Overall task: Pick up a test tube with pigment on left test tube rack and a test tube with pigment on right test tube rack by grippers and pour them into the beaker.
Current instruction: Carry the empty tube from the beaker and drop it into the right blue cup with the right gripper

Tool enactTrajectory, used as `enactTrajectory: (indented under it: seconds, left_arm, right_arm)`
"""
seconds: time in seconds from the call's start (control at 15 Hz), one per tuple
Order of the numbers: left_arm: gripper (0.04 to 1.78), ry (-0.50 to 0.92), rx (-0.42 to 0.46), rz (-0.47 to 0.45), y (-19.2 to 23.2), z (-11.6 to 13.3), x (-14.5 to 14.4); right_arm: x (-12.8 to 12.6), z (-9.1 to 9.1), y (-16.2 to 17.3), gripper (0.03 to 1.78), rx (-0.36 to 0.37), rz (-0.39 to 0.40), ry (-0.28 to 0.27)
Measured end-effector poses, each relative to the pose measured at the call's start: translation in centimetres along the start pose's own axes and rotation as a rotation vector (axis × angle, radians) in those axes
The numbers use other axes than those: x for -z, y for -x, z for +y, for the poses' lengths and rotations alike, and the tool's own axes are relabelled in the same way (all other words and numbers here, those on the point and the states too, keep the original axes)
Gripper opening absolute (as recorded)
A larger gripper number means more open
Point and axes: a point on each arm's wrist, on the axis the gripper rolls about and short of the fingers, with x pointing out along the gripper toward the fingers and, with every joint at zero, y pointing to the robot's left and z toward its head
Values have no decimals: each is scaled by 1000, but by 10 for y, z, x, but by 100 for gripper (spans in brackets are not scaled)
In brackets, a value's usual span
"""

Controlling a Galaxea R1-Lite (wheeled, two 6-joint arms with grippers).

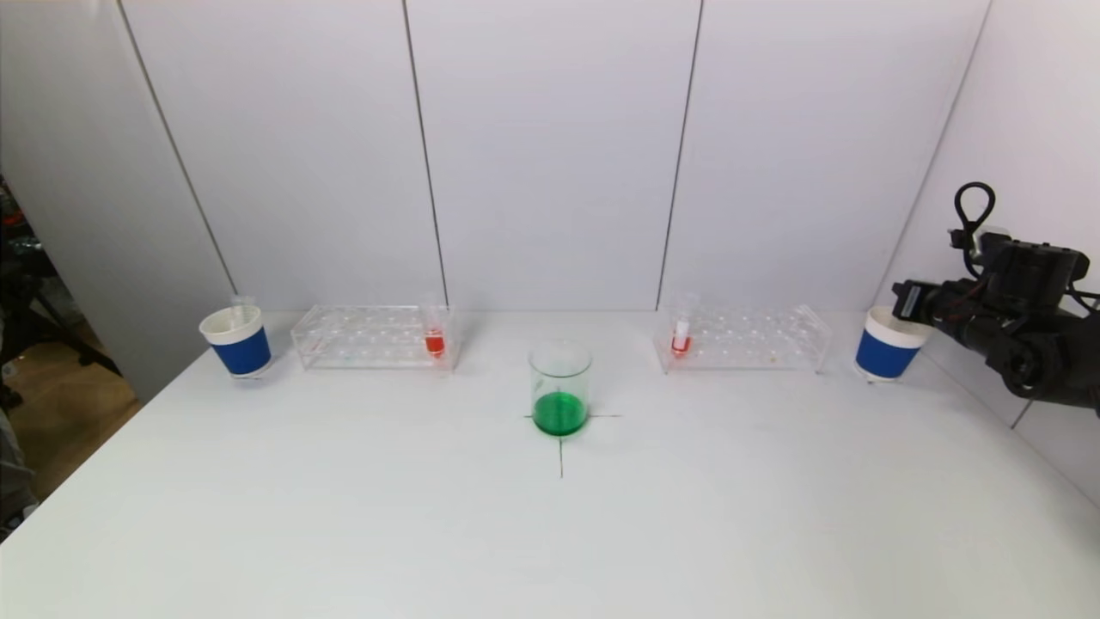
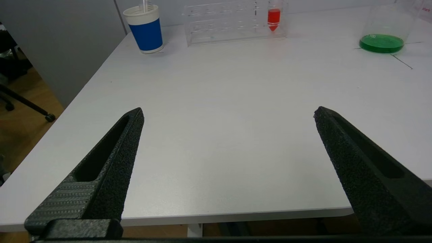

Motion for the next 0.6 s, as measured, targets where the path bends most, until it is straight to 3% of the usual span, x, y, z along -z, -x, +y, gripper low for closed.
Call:
enactTrajectory:
  seconds: [0.6]
  left_arm:
    - [176, 0, 0, 0, 0, 0, 0]
  right_arm:
    - [-1, 0, 0, 49, -1, -4, -5]
